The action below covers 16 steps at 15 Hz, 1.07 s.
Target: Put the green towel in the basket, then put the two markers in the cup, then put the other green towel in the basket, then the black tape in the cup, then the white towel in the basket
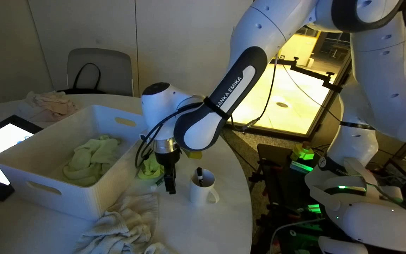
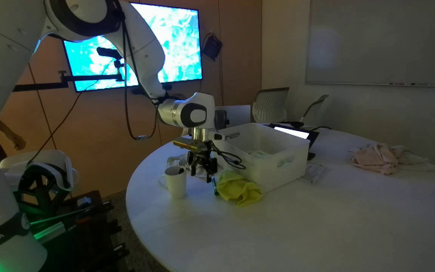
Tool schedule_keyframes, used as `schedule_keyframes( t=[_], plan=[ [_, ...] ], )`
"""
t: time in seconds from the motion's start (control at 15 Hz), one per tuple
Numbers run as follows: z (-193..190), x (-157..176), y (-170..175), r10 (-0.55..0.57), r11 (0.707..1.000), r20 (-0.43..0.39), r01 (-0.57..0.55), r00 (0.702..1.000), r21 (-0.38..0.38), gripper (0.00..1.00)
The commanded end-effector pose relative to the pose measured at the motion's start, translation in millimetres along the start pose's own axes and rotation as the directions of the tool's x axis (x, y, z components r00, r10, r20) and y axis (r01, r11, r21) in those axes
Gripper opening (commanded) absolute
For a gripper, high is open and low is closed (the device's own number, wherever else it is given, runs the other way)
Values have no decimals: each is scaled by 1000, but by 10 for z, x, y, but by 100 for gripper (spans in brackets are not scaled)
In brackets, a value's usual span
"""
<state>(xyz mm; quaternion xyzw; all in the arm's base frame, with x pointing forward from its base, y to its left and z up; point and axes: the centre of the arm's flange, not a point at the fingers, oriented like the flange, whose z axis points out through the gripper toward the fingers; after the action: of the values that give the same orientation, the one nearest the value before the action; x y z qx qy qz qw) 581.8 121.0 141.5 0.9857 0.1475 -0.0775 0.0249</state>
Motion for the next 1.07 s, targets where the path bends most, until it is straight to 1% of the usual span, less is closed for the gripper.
schedule_keyframes(
  t=[0.0,0.47,1.0],
  plan=[
    [46,162,99,-25,999,0,25,1000,27,100],
    [213,215,205,-39,998,13,39,999,46,100],
    [166,225,259,-32,998,-3,32,999,45,100]
  ],
)
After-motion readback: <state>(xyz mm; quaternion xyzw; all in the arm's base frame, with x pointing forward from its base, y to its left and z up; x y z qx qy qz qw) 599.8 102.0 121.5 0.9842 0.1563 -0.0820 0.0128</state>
